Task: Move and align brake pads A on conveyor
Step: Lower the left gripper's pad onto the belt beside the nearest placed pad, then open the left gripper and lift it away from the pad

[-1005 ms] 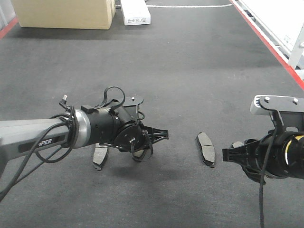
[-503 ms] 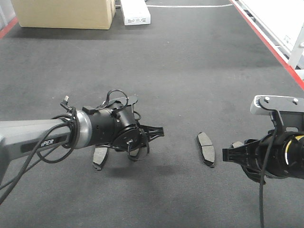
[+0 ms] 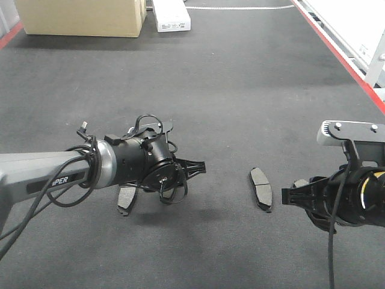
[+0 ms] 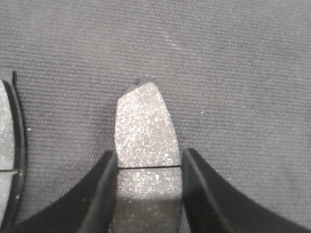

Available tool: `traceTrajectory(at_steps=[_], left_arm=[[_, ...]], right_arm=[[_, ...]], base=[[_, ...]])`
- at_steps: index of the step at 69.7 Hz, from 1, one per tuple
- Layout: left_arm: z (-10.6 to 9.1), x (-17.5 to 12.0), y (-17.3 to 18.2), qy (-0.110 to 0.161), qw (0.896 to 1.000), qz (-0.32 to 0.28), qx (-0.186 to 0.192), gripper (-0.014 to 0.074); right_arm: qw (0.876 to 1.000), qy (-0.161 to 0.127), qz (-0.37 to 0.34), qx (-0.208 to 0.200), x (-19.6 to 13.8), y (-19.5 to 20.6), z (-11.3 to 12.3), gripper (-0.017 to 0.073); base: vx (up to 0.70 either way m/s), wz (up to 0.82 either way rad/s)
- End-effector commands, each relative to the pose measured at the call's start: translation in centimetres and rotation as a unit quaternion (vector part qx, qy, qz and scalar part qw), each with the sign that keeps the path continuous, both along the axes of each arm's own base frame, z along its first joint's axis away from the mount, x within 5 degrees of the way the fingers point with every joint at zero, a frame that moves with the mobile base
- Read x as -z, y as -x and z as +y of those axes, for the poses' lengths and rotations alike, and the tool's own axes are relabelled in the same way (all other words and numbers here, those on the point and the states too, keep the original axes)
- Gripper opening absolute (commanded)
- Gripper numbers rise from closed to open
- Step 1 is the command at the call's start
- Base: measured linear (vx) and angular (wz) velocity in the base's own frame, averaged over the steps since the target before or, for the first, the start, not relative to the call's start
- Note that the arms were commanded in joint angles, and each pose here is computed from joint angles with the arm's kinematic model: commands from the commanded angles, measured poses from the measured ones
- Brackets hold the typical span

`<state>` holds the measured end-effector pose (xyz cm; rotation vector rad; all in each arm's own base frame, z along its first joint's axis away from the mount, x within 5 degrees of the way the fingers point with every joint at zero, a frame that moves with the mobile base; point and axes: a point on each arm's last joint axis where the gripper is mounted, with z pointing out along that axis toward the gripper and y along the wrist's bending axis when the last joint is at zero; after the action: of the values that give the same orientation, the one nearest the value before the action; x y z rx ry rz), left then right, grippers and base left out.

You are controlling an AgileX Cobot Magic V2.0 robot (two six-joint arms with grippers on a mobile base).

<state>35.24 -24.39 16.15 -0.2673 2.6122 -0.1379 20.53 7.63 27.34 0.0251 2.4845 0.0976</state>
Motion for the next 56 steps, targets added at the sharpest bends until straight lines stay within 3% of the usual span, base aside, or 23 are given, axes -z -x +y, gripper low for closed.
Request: traceTrajectory(at_steps=[1,26,47,56], left_arm=[[-0.11,-3.20,-0.48,0.028,0.999,-0.044,0.003,0.0153],[-0.06,-3.18,-0.46,0.025,0.999,-0.043,0.002,0.0185],[-0.02,-3.13,-0.40,0.025,0.999,-0.038,-0.002,0.0449],[0.22,-3.18,-0.24,0.017,0.999,-0.030,-0.009,0.0522]], right_arm=[[0.999,-0.012,-0.052,-0.013,-1.74,-0.34,0.13,0.0155],[0.999,-0.012,-0.052,-0.013,-1.74,-0.34,0.13,0.0155],[0.999,-0.012,-0.052,-0.013,-1.74,-0.34,0.13,0.0155],[0.999,-0.012,-0.052,-0.013,-1.74,-0.34,0.13,0.0155]], base=[[0.00,0.00],[0.00,0.00],[0.00,0.00],[0.00,0.00]])
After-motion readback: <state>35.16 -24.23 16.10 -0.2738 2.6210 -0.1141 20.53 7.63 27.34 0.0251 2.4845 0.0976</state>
